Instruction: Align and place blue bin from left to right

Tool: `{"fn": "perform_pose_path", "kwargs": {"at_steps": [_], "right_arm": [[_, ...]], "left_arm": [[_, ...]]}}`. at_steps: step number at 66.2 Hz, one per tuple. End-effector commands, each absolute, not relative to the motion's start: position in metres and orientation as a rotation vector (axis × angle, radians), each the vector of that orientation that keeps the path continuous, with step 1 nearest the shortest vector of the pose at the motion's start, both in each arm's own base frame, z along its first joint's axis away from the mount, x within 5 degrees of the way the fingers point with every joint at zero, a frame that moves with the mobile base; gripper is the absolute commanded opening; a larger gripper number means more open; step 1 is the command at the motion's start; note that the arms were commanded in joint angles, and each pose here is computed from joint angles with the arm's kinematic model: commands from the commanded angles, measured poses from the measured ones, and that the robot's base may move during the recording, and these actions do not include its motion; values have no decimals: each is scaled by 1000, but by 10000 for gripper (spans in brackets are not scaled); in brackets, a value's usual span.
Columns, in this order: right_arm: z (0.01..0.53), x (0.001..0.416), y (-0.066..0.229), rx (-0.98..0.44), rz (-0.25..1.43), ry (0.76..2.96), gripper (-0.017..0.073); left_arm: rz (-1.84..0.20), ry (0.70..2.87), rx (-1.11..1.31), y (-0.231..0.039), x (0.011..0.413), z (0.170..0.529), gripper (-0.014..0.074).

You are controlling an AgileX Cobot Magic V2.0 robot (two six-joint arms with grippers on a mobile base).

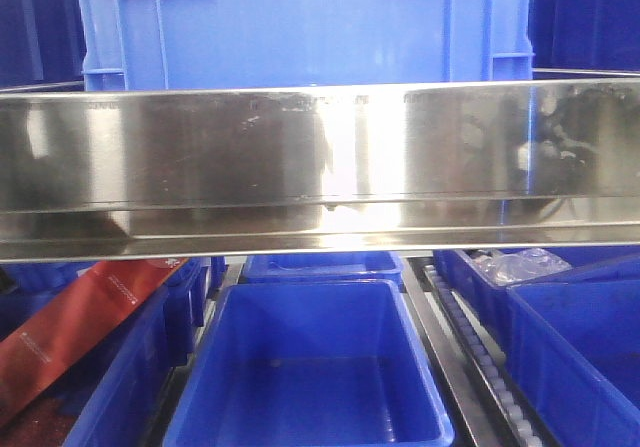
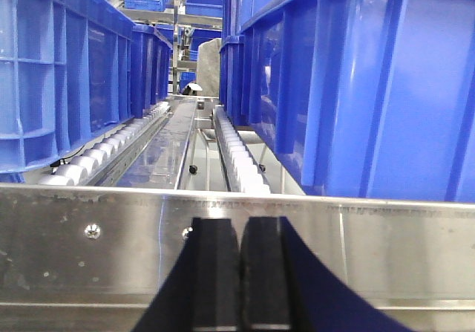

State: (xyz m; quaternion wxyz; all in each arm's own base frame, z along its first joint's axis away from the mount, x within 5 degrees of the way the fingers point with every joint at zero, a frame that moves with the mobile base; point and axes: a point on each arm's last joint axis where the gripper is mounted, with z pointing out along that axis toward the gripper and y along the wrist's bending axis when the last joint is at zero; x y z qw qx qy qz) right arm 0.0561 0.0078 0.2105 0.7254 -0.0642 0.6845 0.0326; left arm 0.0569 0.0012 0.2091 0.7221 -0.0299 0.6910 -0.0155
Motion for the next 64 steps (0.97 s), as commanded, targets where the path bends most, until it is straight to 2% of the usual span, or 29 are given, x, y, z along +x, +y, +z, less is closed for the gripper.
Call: {"fn": "perform_pose_path", "kwargs": {"at_steps": [1, 64], "right_arm": [[212, 56, 8, -140, 70, 1492, -80], [212, 56, 8, -140, 70, 1492, -80]], "left_arm": [[-36, 1494, -69, 1, 56, 212, -111], [-36, 1494, -69, 1, 56, 212, -111]]}}
